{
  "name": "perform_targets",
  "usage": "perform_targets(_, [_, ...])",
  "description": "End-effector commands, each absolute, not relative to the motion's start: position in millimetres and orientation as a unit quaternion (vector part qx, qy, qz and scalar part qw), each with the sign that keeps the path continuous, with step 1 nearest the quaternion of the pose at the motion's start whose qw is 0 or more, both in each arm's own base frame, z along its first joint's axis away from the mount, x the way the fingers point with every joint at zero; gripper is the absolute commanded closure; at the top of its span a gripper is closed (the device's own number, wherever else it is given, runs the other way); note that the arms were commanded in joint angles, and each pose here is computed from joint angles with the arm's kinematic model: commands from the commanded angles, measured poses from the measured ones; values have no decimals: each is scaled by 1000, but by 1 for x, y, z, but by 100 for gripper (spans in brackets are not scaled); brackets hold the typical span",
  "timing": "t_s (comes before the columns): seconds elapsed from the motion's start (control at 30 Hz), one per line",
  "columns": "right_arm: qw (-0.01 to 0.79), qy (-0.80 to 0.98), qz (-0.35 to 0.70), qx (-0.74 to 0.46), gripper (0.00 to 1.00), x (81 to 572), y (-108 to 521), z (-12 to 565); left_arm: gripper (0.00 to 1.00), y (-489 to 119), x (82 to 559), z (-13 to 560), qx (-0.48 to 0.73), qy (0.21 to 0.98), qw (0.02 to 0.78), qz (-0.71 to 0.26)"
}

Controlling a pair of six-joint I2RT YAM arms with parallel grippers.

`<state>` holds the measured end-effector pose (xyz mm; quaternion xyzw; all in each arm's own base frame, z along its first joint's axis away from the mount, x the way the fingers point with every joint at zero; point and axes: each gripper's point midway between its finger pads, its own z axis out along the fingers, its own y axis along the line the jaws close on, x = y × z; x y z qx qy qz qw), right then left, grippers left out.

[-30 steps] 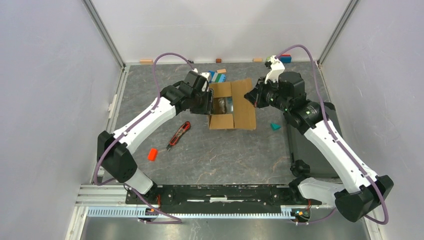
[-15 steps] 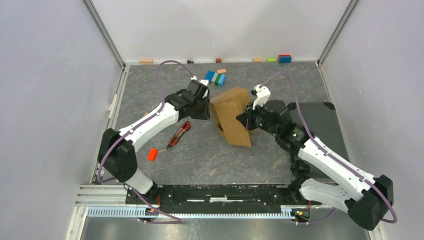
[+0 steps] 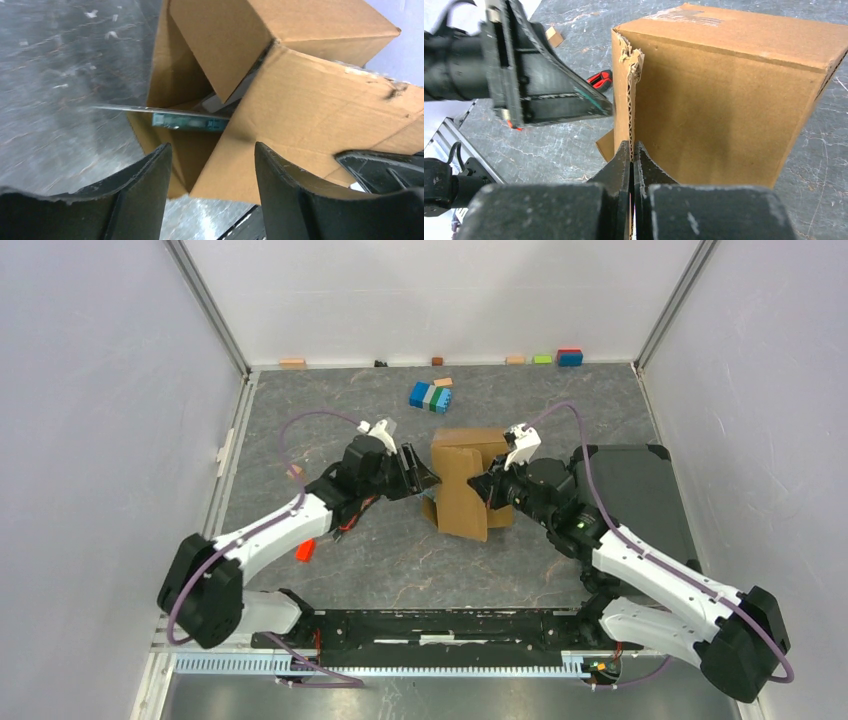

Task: Unpack the express box
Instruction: Pour the product into the express box.

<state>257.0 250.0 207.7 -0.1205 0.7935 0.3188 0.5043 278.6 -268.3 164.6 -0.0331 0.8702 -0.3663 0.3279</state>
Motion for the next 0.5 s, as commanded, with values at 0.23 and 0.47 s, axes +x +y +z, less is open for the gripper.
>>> perform_targets(0.23, [483, 817, 291, -121, 100, 268, 249, 199, 34, -331, 298, 190, -15, 719, 358, -595])
perform_targets(0.47, [447, 820, 343, -102, 100, 285, 240, 194, 38, -345, 296, 180, -9, 699, 327, -636])
